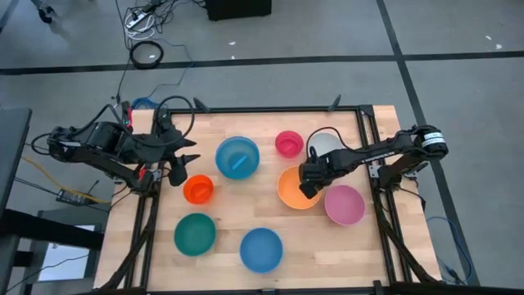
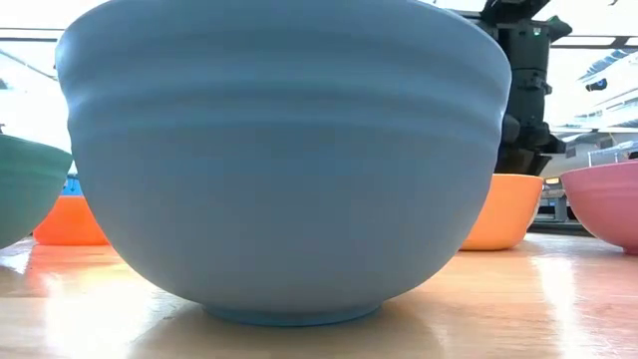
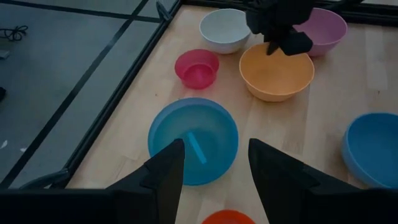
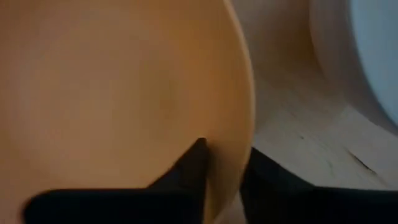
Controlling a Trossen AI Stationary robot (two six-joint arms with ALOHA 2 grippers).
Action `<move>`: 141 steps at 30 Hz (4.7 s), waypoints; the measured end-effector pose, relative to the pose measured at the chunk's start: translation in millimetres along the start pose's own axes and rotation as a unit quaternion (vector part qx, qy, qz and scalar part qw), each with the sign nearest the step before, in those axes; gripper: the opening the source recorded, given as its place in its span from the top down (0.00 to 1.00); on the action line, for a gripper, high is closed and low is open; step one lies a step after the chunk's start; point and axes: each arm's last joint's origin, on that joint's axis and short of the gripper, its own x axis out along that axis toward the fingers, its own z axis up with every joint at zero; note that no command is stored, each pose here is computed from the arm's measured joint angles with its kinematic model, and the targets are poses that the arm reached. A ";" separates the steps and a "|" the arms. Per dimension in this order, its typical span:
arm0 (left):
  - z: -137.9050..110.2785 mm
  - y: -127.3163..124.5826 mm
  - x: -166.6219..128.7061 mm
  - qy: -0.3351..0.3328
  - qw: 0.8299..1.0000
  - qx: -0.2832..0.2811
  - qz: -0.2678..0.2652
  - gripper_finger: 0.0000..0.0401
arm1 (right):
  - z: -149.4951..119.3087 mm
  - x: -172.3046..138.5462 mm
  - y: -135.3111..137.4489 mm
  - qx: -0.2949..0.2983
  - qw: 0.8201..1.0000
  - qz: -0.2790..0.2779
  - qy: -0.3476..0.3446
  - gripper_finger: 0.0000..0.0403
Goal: Nest bowls inside each other
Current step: Stack the yellow bowl on top of the light blue bowl, then stack the blue bowl on top of the yellow bowl
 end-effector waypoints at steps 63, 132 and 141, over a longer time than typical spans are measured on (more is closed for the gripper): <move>0.4 0.6 0.1 -0.005 1.000 -0.003 0.012 0.53 | 254.6 -25.0 48.4 -0.086 0.976 0.179 -0.090 1.00; -28.8 -23.0 19.5 0.058 0.997 0.017 -0.041 0.53 | -21.9 -45.2 194.1 -0.230 0.941 0.247 0.001 0.67; -29.4 -28.9 16.4 0.051 0.997 0.018 -0.060 0.53 | -24.9 -37.6 197.4 -0.220 0.948 0.227 -0.015 0.67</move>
